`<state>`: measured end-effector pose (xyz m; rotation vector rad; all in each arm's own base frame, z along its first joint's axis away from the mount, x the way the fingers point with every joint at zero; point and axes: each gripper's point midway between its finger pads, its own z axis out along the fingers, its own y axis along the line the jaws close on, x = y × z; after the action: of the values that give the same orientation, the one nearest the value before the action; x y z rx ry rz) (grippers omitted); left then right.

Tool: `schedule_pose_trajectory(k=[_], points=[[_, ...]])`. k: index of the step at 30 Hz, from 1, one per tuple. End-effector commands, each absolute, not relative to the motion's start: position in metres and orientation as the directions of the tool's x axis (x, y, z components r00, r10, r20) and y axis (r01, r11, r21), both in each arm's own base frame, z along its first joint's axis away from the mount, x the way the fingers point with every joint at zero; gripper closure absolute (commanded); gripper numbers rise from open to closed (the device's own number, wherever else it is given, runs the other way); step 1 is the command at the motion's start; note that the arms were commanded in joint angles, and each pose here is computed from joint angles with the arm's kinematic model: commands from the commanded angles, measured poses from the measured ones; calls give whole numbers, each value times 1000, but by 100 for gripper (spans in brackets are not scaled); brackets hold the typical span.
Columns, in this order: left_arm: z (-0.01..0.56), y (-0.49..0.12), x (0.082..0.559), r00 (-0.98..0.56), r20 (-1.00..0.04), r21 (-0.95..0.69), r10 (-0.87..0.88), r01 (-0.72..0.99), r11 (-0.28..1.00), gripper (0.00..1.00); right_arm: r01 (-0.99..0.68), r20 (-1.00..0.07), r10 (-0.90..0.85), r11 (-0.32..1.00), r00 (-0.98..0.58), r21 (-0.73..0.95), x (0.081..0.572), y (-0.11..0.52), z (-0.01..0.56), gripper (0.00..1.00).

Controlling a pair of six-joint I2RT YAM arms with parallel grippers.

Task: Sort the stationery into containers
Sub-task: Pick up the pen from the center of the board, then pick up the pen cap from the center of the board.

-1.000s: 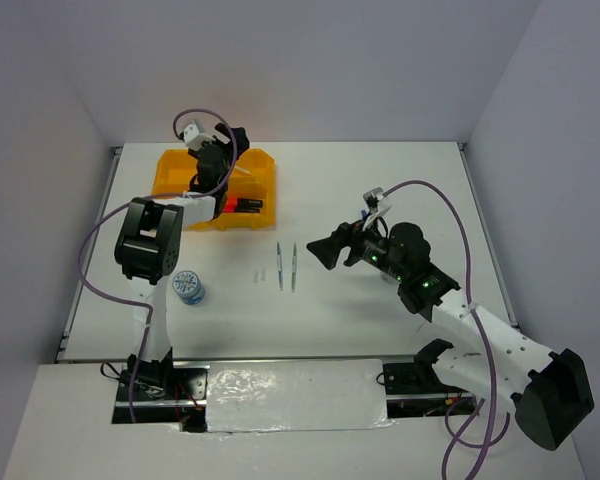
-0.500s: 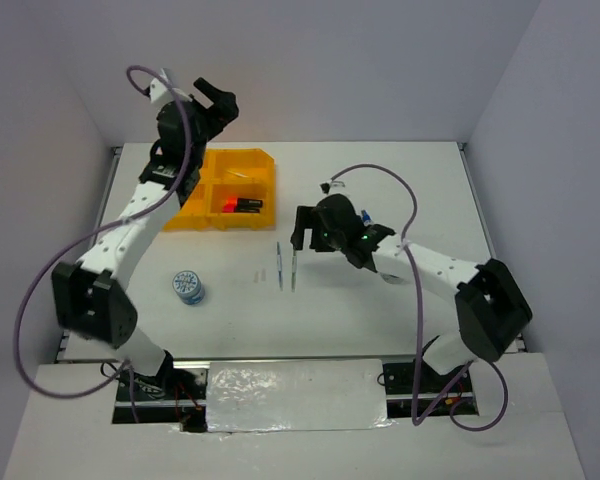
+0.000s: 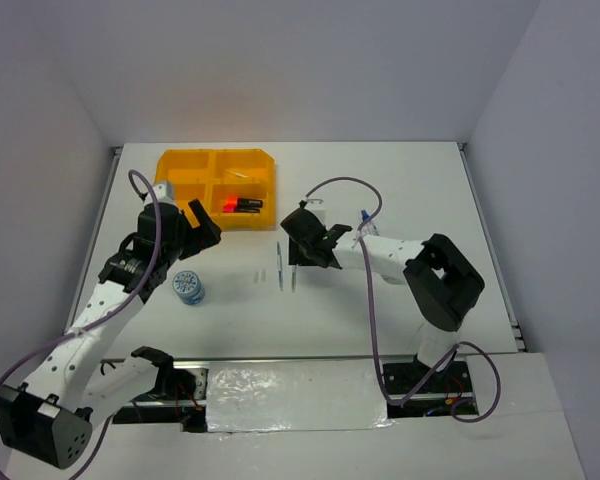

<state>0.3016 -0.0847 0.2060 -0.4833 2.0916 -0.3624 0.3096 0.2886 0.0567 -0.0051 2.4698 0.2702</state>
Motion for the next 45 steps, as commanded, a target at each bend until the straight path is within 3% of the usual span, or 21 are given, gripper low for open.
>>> schedule_pose_trajectory(k=[1,15,19,21,22,23,30,33,34,35,38,45], points=[[213,-86,276,-520,-758,-396,-393,-112,912,1,-54,-623,78,980,-778,190,320,299,66,48],[209,-78,257,-529,-772,-361,-353,-93,928,1,-18,-565,25,997,-825,71,314,298,20,64],[206,-87,261,-551,-761,-369,-342,-66,927,1,-21,-533,37,994,-845,103,306,301,4,66],[203,-91,264,-557,-756,-373,-344,-66,925,1,-30,-511,33,993,-859,114,300,302,-4,76],[201,-92,266,-561,-753,-374,-345,-68,925,1,-22,-504,40,993,-863,116,298,301,-7,93],[197,-96,269,-567,-748,-376,-345,-65,924,1,-18,-500,41,993,-865,113,297,300,-8,100],[163,-156,288,-660,-726,-264,-191,11,965,1,6,-573,84,991,-815,137,298,262,39,100],[133,-179,295,-709,-696,-235,-114,75,969,10,8,-619,94,990,-780,140,296,236,64,100],[116,-181,297,-733,-673,-215,-95,71,974,17,23,-638,102,991,-763,131,297,227,71,100],[106,-182,298,-745,-663,-202,-78,77,976,32,23,-641,96,992,-761,122,293,220,71,100],[81,-190,303,-779,-626,-178,-37,96,979,48,17,-660,102,991,-745,135,285,209,84,100],[70,-192,310,-791,-611,-150,-21,89,985,47,-9,-677,97,988,-729,151,279,204,94,100]])
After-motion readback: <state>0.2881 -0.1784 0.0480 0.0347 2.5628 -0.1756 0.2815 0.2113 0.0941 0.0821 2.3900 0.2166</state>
